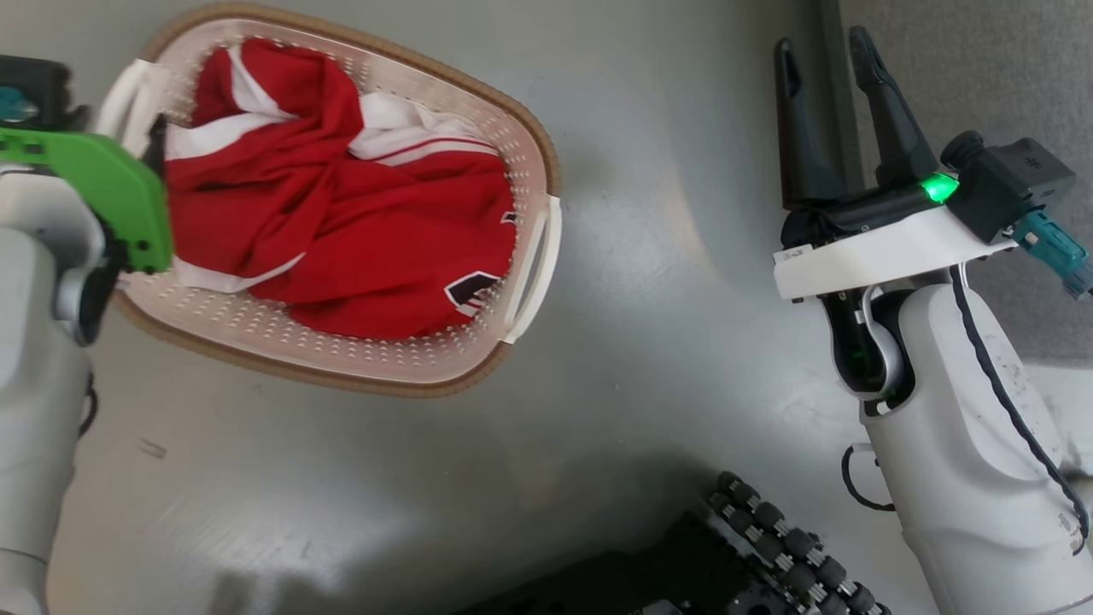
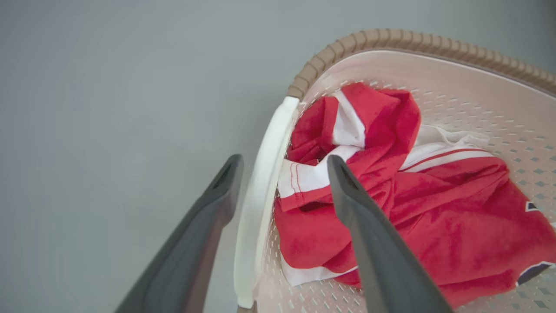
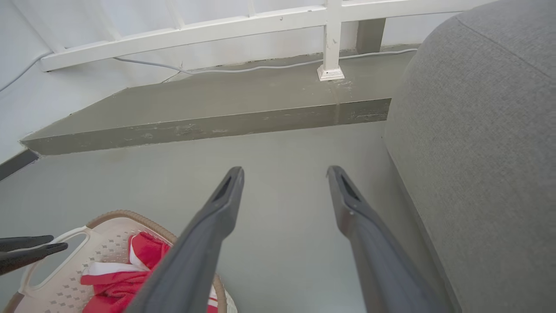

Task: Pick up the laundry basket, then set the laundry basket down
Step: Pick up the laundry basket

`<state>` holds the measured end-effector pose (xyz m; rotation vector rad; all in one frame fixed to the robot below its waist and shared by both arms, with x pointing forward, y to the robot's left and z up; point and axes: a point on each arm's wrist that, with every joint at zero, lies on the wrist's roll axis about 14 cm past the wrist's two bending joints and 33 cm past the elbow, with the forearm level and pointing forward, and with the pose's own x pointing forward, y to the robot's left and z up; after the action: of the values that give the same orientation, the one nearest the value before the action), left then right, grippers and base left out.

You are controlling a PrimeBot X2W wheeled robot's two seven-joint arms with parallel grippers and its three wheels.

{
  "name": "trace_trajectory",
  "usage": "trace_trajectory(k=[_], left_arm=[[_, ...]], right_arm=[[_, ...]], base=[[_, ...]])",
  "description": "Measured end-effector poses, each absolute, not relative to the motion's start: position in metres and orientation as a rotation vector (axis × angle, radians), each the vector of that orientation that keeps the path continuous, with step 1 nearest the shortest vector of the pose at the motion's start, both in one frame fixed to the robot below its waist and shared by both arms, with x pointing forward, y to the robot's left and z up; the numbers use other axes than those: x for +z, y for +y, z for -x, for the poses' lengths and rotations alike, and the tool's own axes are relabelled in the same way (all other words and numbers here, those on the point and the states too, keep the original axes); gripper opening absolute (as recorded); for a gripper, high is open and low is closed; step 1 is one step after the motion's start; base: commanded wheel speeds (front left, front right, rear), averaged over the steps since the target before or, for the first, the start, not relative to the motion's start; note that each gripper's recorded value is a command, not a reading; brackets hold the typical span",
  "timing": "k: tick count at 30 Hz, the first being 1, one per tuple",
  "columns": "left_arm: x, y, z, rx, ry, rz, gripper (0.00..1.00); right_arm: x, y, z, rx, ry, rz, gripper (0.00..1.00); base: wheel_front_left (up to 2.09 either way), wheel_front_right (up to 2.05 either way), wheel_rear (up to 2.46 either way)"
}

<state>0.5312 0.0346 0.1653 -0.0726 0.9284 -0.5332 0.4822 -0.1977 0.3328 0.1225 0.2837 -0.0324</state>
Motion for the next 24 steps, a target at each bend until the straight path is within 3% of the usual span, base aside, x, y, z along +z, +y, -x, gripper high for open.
trace_trajectory(k=[11,12,13,16,17,24], left_arm=[[0.130,0.044,-0.514,-0.492,1.042,0.079,1.00],[0.129,0.045,-0.515,-0.488,1.044,0.080,0.79],[0.128,0.046,-0.516,-0.485,1.046,0.080,0.49],[0.126,0.047,-0.517,-0.480,1.051,0.078,0.07],[0.126,0.047,-0.517,-0.478,1.052,0.078,0.00],[0.126,0.042,-0.520,-0.492,1.048,0.089,0.00]], right_arm=[[0.324,-0.207,-0.479,-0.054,0.307,-0.107,1.00],[0.324,-0.207,-0.479,-0.055,0.307,-0.107,1.00],[0.324,-0.207,-0.479,-0.055,0.307,-0.108,1.00],[0.323,-0.207,-0.481,-0.054,0.305,-0.108,1.00],[0.323,-0.207,-0.481,-0.054,0.305,-0.108,1.00],[0.322,-0.207,-0.481,-0.056,0.306,-0.109,1.00]], base=[[0.00,0.00,0.00],[0.00,0.00,0.00],[0.00,0.00,0.00],[0.00,0.00,0.00],[0.00,0.00,0.00],[0.00,0.00,0.00]])
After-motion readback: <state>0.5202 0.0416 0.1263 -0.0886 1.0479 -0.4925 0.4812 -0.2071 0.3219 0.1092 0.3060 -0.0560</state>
